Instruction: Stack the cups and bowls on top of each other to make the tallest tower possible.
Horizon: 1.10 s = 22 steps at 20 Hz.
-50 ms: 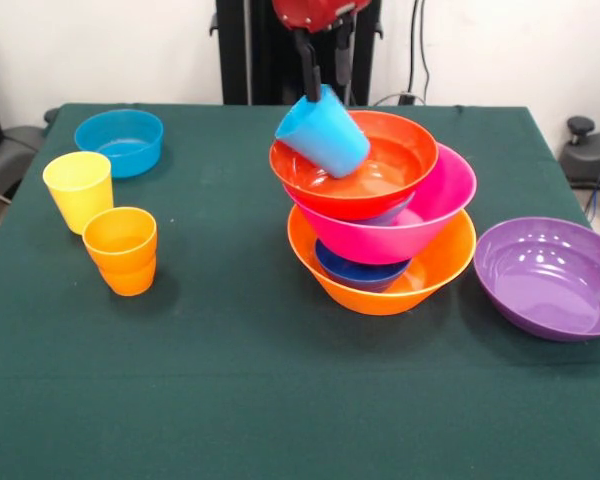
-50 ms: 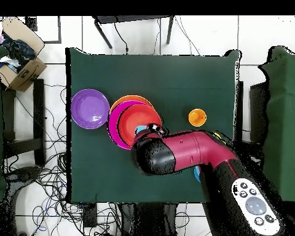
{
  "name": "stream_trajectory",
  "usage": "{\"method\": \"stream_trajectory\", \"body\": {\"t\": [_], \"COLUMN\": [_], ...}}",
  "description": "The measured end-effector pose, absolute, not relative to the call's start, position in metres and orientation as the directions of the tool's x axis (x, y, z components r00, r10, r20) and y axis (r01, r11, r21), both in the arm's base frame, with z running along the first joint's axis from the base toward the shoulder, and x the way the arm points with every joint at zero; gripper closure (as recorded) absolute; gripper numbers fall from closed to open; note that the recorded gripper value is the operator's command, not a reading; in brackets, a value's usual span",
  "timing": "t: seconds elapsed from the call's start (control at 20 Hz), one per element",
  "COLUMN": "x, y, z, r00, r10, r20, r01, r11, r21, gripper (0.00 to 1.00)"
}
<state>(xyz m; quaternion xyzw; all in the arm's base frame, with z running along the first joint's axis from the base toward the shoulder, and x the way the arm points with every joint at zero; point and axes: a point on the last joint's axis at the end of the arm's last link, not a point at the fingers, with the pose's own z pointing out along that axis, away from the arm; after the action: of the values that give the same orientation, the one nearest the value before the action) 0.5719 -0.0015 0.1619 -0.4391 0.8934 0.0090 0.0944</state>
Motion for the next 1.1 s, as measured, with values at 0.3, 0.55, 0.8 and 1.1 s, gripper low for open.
{"method": "stream_trajectory", "body": {"t": [0.3,0.55,0.8,1.1], "x": [0.575,0.575,0.572,0.566], "y": [-0.005,-0.005,-0.004,0.000], "z": [0.176,0.180,0.178,0.176], "r00": [-0.593,-0.590,-0.590,-0.588], "r10": [-0.787,-0.789,-0.790,-0.792], "r20": [-0.173,-0.170,-0.167,-0.163], "r01": [-0.783,-0.784,-0.786,-0.790], "r11": [0.613,0.610,0.609,0.606], "r21": [-0.104,-0.114,-0.108,-0.097], "gripper": [0.00,0.00,0.00,0.00]}}
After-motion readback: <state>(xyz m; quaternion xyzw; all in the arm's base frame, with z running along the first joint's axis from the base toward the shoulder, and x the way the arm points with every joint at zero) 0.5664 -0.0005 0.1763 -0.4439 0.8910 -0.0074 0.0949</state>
